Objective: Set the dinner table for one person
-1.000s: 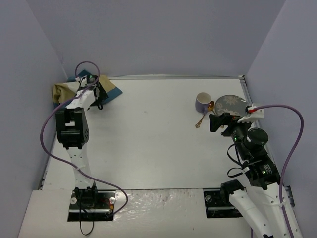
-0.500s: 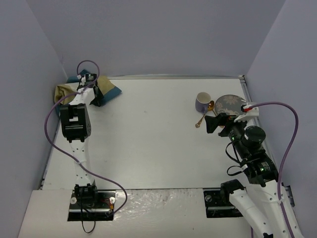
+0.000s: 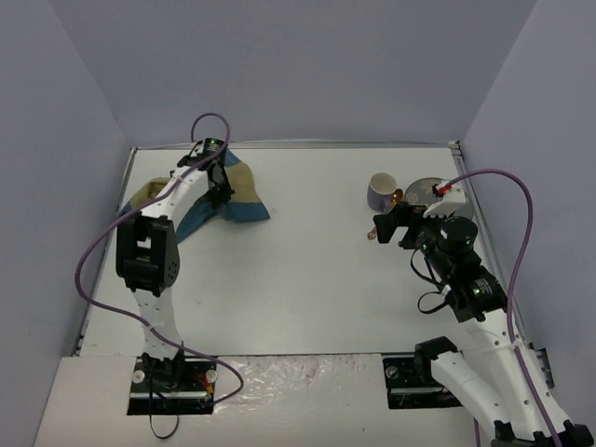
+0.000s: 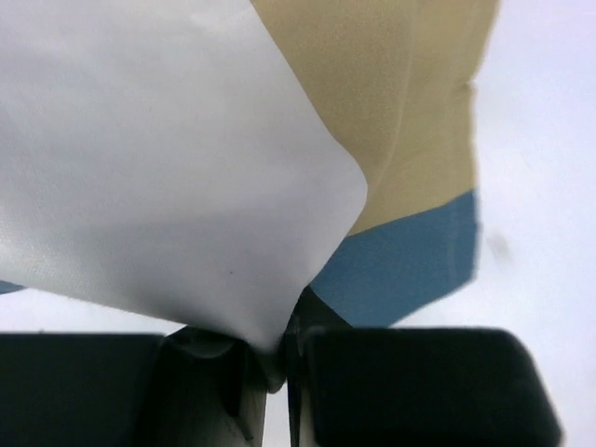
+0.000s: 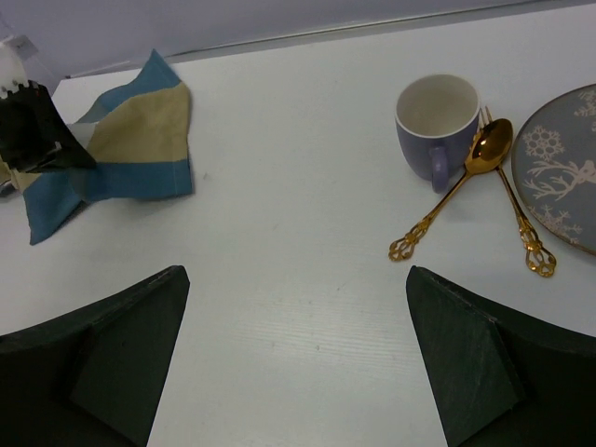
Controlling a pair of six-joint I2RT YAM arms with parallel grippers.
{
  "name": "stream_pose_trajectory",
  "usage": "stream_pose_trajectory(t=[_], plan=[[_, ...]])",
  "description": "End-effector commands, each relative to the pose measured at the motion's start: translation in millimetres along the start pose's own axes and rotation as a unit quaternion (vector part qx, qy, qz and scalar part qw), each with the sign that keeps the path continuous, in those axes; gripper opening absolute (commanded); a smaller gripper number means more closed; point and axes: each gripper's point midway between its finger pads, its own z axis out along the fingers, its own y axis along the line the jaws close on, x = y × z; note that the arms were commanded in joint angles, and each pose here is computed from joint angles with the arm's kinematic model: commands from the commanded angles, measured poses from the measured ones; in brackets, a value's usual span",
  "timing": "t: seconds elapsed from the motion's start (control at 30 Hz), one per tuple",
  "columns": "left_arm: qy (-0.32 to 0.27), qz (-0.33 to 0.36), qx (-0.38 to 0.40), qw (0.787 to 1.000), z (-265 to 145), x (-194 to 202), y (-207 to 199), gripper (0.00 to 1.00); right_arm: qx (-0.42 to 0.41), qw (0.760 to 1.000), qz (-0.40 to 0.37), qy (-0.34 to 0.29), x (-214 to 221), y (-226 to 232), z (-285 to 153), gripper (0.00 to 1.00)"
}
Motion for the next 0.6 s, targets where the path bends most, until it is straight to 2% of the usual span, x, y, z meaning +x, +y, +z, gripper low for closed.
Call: stream_pose_trajectory(t=[0.0,0.03,0.13,0.23,0.4,0.53,0.57], plan=[[-0.011,0.012,0.043,0.999,-72.2,29.8,-34.8,0.17,-0.04,0.999,0.003,-0.029,-26.6,20.7,10.5,1.0],[-0.008,0.016,0.053,0.998,-79.6,40.1,-40.4,0.27,-0.042,0.999,0.003,-0.02,-23.1,21.5,14.1,1.0],[0.002,0.036,0.085,0.996,-98.1,67.7,-57.4,0.69,-0.055,0.998,0.005,0.005,-12.4,26.4,22.2,1.0],[0.005,0.048,0.103,0.994,-117.5,79.4,-57.4,0.95,-0.056,0.998,0.01,0.035,2.8,28.3,34.3,1.0],[-0.018,0.059,0.147,0.987,-158.1,82.0,-50.2,0.97,-0.049,0.996,-0.009,0.075,31.6,43.2,60.6,1.0],[-0.039,0.06,0.132,0.989,-172.7,88.8,-21.3,0.97,-0.033,0.992,-0.037,0.117,64.3,56.6,80.8,1.0],[-0.037,0.052,0.108,0.992,-166.3,96.6,-3.0,0.97,-0.034,0.99,-0.046,0.132,78.0,65.0,89.3,1.0]])
